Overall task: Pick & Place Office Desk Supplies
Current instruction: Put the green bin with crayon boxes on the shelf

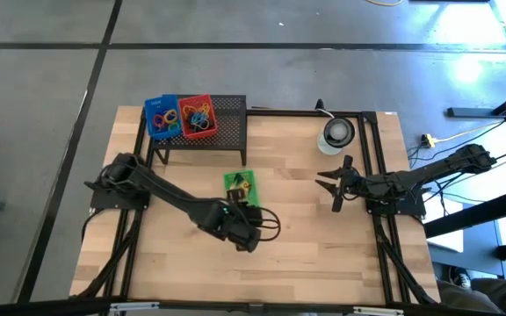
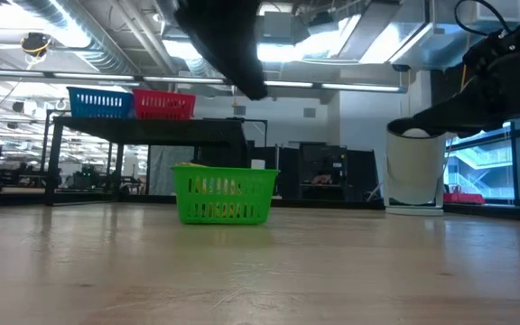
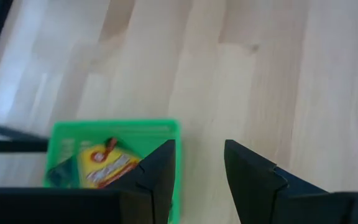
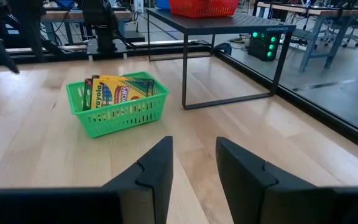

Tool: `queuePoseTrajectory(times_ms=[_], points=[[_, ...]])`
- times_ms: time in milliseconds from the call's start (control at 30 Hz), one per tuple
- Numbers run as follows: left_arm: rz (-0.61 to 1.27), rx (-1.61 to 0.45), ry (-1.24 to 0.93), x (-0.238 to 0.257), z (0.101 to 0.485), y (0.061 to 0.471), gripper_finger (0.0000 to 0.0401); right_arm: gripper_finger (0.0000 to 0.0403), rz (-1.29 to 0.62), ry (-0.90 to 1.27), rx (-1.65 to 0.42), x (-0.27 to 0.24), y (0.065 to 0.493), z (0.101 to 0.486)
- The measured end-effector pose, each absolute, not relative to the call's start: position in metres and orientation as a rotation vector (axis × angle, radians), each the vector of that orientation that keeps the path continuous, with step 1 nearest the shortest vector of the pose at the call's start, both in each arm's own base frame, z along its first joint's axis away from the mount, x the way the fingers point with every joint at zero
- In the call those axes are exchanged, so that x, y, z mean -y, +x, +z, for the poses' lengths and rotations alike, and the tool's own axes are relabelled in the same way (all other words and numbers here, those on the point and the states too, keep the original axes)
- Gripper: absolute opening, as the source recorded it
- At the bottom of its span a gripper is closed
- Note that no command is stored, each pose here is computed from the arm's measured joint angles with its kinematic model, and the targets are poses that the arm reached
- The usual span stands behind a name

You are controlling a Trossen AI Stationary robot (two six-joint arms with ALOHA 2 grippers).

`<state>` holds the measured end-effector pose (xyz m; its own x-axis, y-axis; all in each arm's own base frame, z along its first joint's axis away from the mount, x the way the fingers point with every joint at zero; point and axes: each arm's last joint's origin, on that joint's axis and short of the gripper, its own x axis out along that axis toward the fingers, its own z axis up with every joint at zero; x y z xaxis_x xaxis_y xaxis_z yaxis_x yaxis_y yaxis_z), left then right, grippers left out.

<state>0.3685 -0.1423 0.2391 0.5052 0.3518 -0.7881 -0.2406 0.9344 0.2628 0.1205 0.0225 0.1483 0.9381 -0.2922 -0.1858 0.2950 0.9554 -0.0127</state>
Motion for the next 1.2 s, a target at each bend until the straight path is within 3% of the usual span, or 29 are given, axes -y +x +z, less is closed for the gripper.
queuePoseTrajectory(times_ms=[333,1200], points=[[0.344,-1.001,0.133,0.140,0.204,0.391,0.0132,0.0123,-0.300,0.015,-0.187,-0.023,0.120,0.148],[0.495,-1.081,0.015,0.106,0.181,0.402,0.0132,0.0123,-0.300,0.015,-0.187,-0.023,0.121,0.149]])
